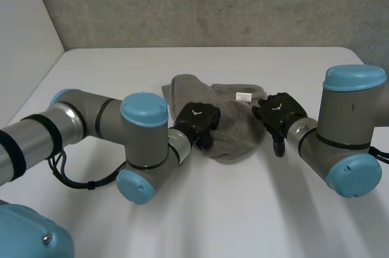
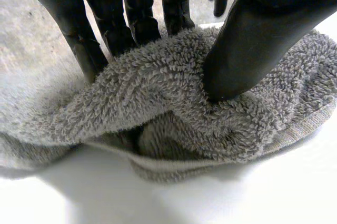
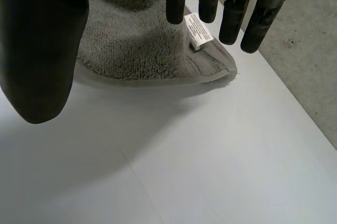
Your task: Fold the towel.
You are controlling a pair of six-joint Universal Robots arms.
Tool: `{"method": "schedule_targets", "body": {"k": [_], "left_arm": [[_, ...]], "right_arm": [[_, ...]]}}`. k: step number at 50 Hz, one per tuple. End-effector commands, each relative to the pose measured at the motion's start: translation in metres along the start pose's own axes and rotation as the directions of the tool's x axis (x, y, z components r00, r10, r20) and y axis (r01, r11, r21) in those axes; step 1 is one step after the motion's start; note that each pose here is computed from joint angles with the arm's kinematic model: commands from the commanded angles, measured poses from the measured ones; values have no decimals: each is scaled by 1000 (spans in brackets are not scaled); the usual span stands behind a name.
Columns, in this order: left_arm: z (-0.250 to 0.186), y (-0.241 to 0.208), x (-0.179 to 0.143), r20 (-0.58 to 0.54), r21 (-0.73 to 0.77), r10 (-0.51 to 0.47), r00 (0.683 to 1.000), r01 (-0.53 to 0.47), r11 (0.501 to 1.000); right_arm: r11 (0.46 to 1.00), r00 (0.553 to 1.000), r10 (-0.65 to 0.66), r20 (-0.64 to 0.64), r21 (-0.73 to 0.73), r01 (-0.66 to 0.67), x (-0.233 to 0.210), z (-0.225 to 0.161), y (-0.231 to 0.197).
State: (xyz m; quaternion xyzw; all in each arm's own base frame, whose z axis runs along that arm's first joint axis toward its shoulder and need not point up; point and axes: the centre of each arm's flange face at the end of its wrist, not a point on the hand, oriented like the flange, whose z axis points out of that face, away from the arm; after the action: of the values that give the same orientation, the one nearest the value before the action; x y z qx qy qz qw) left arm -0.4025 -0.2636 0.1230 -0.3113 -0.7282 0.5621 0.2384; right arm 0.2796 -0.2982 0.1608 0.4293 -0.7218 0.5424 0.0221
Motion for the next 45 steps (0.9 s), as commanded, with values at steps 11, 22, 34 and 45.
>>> {"method": "schedule_targets", "body": {"k": [11,22,34,45], "left_arm": [[-125,-115,-24,7,77,-17,1000,16,997],[-111,-119,-95,45,136,-31,999,25,990],[-28,-67,-121,18,78,-73,997,72,994],[-43,-87,-114,0,102,-155,988,155,983]], "right_arm": [[986,989,24,-146,165,0,47,-31,-49],[981,987,36,-154,192,-6,49,-45,-59],[984,993,23,-119,176,-2,35,-45,-55],[985,994,34,-107,171,-15,33,-45,-53]]}}
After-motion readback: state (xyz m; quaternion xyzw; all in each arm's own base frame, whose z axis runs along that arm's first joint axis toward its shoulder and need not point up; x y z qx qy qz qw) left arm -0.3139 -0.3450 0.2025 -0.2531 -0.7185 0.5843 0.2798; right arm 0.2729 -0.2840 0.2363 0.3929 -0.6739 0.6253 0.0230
